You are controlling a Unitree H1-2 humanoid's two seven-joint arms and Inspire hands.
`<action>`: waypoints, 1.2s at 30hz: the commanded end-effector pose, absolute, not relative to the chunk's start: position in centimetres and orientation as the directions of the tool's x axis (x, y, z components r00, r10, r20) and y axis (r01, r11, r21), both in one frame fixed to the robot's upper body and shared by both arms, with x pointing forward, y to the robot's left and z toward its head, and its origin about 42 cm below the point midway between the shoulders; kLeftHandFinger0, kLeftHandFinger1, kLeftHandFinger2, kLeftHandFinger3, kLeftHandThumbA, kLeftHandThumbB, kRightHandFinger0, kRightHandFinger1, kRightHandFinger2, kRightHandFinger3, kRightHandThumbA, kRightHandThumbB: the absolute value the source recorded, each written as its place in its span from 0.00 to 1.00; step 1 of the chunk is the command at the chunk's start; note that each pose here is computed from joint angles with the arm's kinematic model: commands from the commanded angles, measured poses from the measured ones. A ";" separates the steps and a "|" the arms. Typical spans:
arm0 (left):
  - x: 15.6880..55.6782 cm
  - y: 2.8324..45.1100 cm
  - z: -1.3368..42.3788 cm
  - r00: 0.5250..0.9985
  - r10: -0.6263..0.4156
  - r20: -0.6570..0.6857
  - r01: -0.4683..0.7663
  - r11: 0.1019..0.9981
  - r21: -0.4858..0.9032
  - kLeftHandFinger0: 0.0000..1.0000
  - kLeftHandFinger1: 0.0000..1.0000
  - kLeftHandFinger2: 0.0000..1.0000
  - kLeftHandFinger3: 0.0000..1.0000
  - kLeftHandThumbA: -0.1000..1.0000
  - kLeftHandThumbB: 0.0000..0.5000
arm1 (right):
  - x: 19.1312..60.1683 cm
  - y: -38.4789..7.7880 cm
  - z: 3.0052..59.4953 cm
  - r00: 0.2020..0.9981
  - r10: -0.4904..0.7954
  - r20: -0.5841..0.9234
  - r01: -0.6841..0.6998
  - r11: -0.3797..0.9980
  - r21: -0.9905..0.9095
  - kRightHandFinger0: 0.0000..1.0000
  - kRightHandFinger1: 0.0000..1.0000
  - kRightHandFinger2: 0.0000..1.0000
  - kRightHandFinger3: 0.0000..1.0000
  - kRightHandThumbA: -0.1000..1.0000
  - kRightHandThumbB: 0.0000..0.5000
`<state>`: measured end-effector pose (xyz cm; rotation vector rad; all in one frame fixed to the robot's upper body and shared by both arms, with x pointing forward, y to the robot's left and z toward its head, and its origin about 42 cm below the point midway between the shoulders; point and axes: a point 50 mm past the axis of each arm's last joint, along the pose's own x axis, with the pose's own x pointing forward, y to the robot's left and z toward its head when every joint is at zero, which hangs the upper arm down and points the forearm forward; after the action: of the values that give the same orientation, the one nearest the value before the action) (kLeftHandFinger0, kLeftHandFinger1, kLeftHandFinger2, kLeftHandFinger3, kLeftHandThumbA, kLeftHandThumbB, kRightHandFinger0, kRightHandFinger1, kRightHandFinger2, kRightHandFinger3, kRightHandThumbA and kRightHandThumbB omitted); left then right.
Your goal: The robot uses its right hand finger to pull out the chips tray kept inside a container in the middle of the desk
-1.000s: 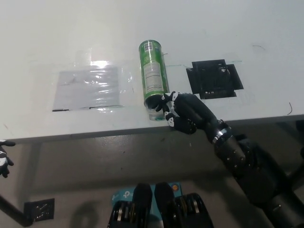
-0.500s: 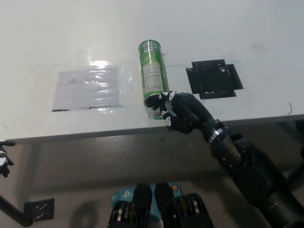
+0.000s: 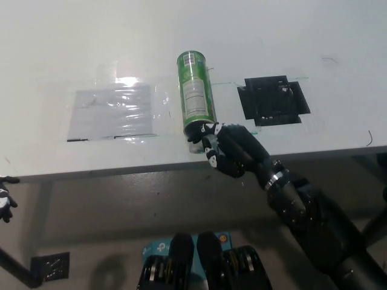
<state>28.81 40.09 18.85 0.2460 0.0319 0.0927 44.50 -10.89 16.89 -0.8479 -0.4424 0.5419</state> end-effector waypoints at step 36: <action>29.5 41.4 21.3 0.996 0.084 0.033 -0.090 0.954 0.287 0.25 0.22 0.26 0.47 0.23 0.00 | 32.4 -15.1 13.2 0.854 0.512 -0.091 -0.499 0.758 -0.419 0.31 0.36 0.59 0.73 0.00 0.36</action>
<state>29.29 40.49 19.37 0.2470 0.0244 0.0890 32.91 -14.80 13.53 -0.4640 -0.0806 0.5224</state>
